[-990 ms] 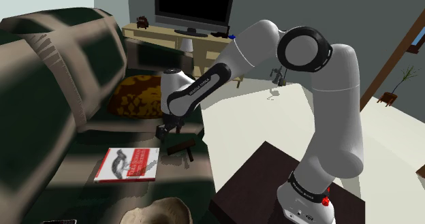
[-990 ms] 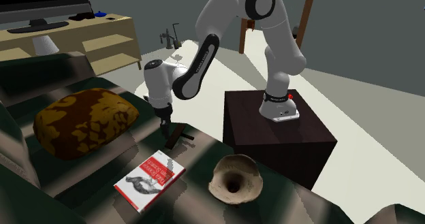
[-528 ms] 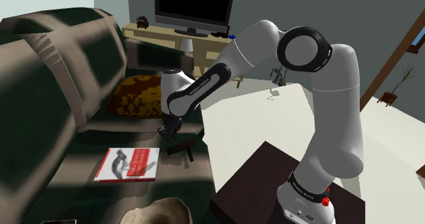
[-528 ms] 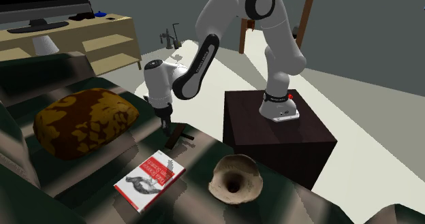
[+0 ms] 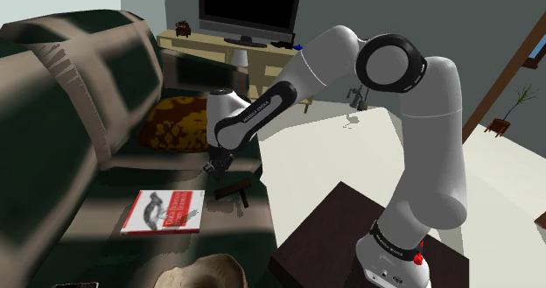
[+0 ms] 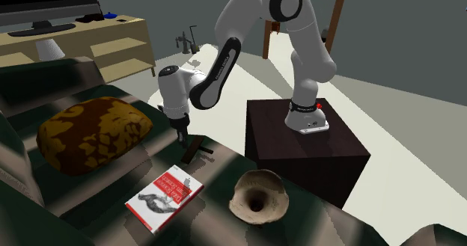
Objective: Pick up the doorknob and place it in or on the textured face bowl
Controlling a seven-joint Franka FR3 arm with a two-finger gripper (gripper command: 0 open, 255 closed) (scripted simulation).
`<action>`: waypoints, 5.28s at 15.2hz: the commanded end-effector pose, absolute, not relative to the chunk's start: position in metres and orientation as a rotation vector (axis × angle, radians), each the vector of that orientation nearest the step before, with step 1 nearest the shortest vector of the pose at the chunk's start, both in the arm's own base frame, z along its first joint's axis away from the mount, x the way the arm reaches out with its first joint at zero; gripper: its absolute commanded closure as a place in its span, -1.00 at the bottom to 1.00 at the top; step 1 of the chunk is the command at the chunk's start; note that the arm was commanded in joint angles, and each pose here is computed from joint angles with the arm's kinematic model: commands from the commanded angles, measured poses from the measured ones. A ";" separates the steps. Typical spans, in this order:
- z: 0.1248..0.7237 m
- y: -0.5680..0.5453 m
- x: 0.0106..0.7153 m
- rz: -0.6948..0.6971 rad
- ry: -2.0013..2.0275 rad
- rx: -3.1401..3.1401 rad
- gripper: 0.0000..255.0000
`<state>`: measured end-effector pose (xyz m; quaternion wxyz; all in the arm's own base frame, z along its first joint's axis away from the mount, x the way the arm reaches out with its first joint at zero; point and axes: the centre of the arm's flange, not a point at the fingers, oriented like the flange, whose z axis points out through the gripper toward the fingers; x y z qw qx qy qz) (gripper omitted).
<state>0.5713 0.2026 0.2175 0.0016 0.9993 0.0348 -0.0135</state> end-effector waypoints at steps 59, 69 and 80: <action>0.257 0.186 0.574 -0.419 1.275 2.626 1.00; 0.310 0.186 0.574 -0.419 1.275 2.626 1.00; 0.329 0.268 0.508 -0.419 1.275 2.626 1.00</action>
